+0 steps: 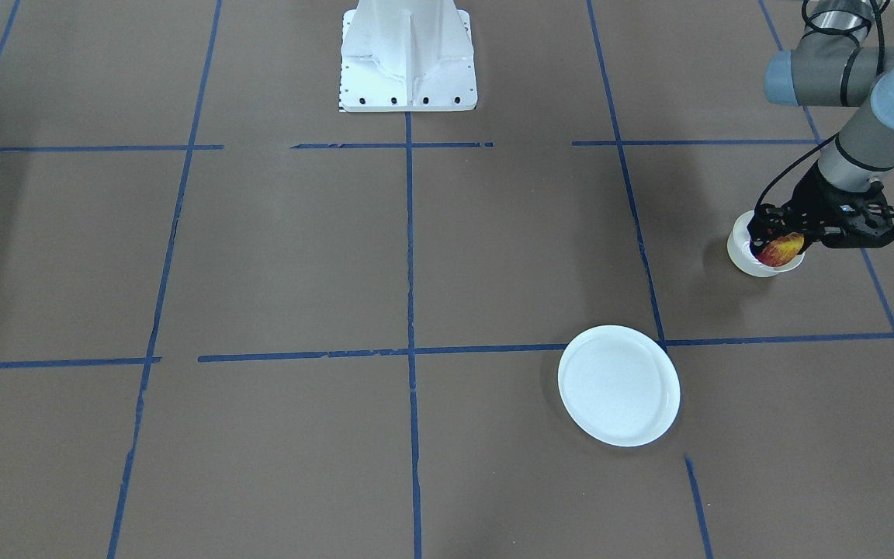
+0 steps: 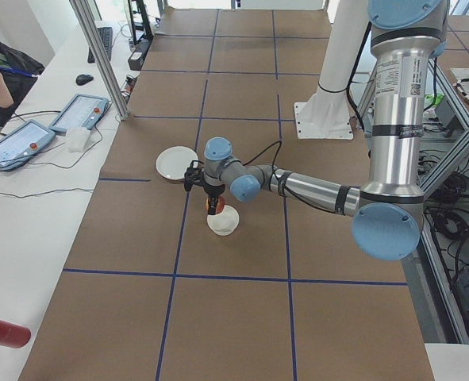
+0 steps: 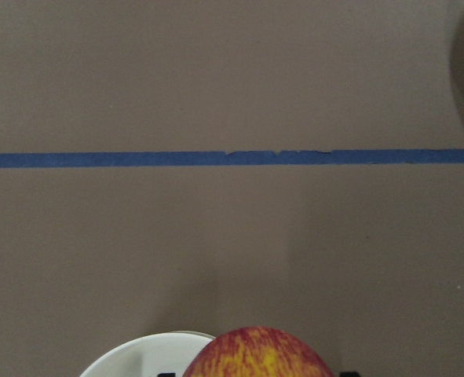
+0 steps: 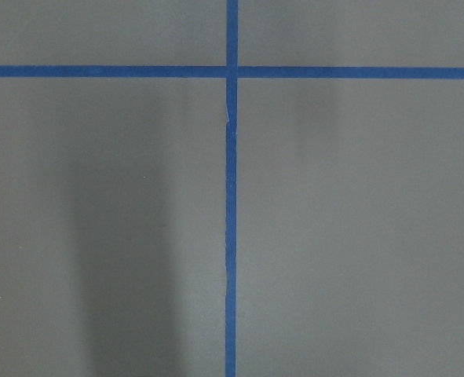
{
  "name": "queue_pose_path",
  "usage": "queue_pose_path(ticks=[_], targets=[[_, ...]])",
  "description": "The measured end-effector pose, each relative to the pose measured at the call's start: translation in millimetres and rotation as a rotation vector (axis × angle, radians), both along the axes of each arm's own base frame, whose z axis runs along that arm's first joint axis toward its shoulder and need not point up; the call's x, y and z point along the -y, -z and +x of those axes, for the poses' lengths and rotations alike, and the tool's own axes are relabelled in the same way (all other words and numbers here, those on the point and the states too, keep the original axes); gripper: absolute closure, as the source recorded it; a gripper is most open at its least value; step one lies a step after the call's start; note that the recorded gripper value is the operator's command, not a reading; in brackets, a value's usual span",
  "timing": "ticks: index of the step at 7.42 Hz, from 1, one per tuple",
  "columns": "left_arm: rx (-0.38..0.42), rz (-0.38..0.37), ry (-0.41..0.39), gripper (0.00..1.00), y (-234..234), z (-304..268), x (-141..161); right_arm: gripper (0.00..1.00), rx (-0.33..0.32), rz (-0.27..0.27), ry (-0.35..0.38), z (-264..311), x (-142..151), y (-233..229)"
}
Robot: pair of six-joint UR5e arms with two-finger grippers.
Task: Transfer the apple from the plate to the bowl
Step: 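Lower the apple into the white bowl and open the left gripper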
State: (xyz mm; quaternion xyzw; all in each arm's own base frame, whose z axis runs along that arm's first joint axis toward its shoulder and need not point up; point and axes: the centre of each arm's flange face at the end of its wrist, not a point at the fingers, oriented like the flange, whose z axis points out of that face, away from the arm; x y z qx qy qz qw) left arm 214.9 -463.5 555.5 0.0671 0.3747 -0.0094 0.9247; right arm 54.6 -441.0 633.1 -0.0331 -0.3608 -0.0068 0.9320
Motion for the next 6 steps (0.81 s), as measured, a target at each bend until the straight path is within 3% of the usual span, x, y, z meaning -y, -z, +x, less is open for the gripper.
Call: queue_pose_path(ticks=[3, 4, 5, 6], targets=[[0.011, 0.007, -0.033, 1.0, -9.6, -3.4, -6.7, 0.0, 0.0, -0.001, -0.001, 0.1, 0.0, 0.0], [0.012, 0.003, -0.034, 0.74, -11.7, -3.8, -7.9, 0.0, 0.0, -0.001, -0.001, 0.2, 0.0, 0.0], [0.013, 0.001, -0.036, 0.01, -13.1, -3.7, -8.6, 0.0, 0.0, -0.001, -0.001, 0.2, 0.0, 0.0], [0.014, 0.0, -0.037, 0.0, -13.9, -3.5, -8.9, 0.0, 0.0, -0.001, -0.001, 0.1, 0.0, 0.0]])
